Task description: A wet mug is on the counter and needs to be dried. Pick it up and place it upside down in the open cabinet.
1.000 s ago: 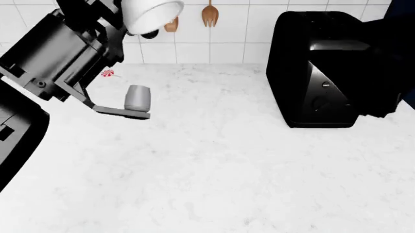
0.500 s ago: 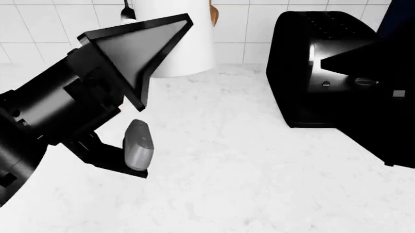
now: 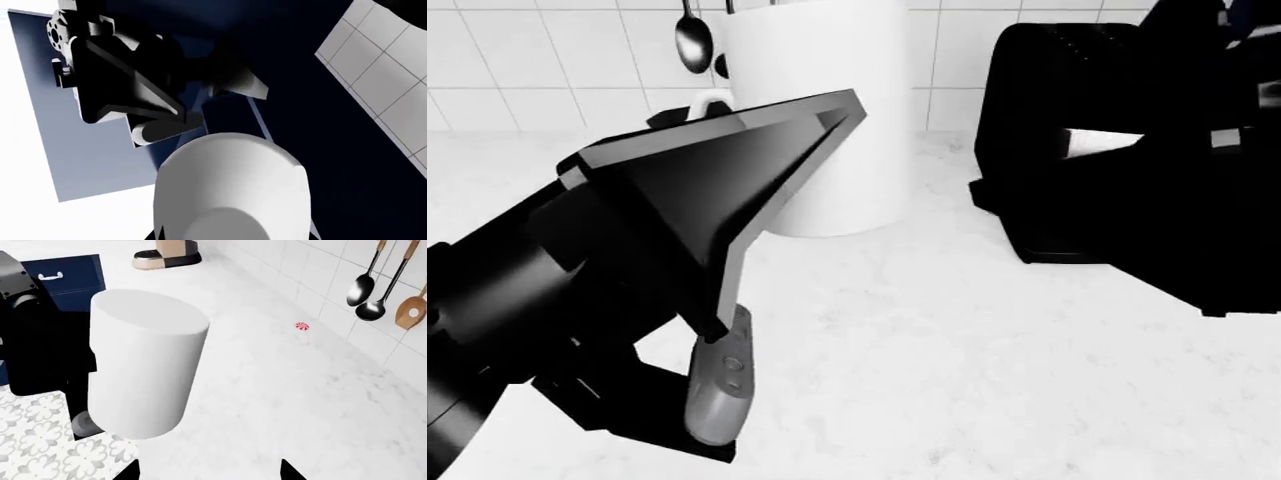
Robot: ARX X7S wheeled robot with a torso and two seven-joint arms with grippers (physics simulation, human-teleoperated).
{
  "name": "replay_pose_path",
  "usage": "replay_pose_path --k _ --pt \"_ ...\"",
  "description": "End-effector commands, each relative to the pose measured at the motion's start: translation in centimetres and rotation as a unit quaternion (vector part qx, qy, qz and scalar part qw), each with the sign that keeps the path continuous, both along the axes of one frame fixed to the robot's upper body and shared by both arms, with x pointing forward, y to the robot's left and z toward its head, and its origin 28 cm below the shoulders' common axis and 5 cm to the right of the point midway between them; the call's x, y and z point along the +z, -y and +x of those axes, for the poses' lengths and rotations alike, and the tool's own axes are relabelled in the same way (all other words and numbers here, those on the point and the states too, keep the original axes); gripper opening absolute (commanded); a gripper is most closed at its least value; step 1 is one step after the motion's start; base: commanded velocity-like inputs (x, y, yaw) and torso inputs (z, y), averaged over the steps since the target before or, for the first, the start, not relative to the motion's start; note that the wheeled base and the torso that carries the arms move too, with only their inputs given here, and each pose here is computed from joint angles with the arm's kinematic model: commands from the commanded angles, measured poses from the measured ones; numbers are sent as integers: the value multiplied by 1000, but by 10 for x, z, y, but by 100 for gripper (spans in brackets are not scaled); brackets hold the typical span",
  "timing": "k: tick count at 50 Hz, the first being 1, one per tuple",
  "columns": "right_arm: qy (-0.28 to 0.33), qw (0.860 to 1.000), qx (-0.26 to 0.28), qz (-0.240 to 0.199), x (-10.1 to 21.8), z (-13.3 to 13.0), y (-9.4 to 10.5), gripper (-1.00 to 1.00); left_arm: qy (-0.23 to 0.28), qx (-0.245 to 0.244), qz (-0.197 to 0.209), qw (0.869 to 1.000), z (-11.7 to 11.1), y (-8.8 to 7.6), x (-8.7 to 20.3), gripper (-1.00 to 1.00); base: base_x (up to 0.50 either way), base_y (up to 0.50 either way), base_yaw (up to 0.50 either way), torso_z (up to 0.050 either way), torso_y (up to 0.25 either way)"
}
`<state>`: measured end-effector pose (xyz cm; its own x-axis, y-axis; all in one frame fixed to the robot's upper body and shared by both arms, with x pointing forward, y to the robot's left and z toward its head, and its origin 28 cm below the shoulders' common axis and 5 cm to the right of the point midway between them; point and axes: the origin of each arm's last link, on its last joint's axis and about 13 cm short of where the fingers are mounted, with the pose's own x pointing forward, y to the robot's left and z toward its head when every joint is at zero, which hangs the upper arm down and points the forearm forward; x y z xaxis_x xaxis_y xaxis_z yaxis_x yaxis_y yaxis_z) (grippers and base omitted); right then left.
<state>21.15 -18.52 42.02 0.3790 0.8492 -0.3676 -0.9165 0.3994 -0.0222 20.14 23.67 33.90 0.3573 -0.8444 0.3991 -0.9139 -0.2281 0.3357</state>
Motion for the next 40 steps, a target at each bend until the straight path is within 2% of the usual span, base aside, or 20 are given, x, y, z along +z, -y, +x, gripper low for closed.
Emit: replay_pose_path --k 1,15,31,40 --pt "-21 998 51 5 3 7 -12 100 -12 -29 -27 999 -6 6 4 -100 0 0 0 0 0" --pt "-46 988 144 14 4 -5 -30 100 -4 -27 -36 999 -3 8 3 -100 0 0 0 0 0" --pt "-29 988 146 32 1 3 -37 100 24 -31 -42 998 -14 11 7 -100 0 0 0 0 1" --pt "-29 988 150 38 2 4 -38 100 15 -37 -43 998 -15 13 -2 -100 0 0 0 0 0"
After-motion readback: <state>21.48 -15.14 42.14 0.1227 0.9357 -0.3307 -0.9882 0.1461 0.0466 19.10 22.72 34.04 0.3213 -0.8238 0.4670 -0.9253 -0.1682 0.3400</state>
